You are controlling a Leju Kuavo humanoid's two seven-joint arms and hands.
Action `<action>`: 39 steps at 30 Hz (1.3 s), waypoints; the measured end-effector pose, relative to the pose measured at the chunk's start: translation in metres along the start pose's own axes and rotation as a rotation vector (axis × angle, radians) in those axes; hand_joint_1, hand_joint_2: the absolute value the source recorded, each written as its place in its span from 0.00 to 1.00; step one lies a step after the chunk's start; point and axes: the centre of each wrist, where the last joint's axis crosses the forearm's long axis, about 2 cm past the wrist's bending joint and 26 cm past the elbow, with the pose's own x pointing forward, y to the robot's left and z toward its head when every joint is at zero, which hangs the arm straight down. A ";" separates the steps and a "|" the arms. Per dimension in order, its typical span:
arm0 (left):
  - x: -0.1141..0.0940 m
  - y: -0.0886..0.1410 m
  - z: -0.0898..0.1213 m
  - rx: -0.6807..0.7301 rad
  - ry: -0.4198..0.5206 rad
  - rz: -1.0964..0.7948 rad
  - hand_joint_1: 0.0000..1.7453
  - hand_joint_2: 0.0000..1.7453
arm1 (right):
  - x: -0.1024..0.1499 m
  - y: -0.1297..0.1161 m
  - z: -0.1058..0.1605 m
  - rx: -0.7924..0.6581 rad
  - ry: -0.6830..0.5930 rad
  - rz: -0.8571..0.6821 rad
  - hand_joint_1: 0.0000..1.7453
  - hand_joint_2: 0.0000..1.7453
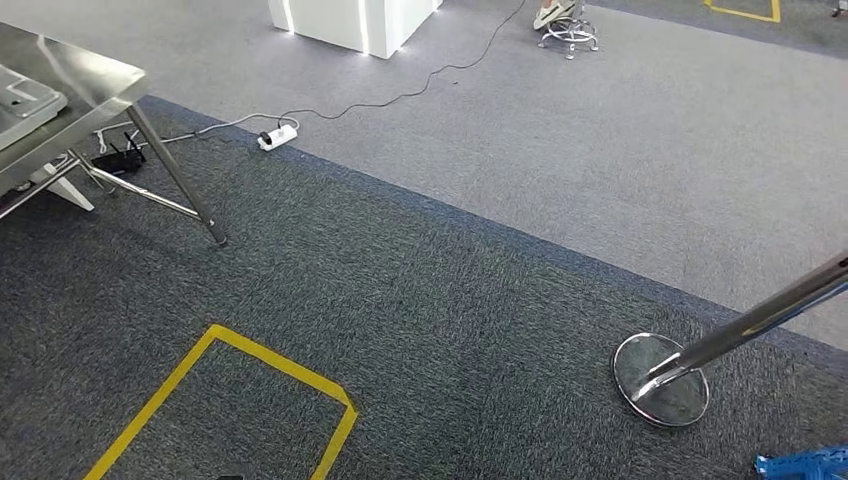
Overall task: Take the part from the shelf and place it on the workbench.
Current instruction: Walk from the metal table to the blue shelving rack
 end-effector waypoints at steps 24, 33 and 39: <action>-0.002 0.000 0.001 -0.002 0.009 0.011 0.00 0.00 | -0.002 0.004 0.002 0.007 0.004 -0.003 0.00 0.00; -0.001 0.000 0.000 0.000 0.013 0.014 0.00 0.00 | -0.003 0.004 0.003 0.001 0.017 0.008 0.00 0.00; -0.003 0.000 0.001 0.001 0.017 0.015 0.00 0.00 | -0.003 0.005 0.003 0.006 0.010 0.022 0.00 0.00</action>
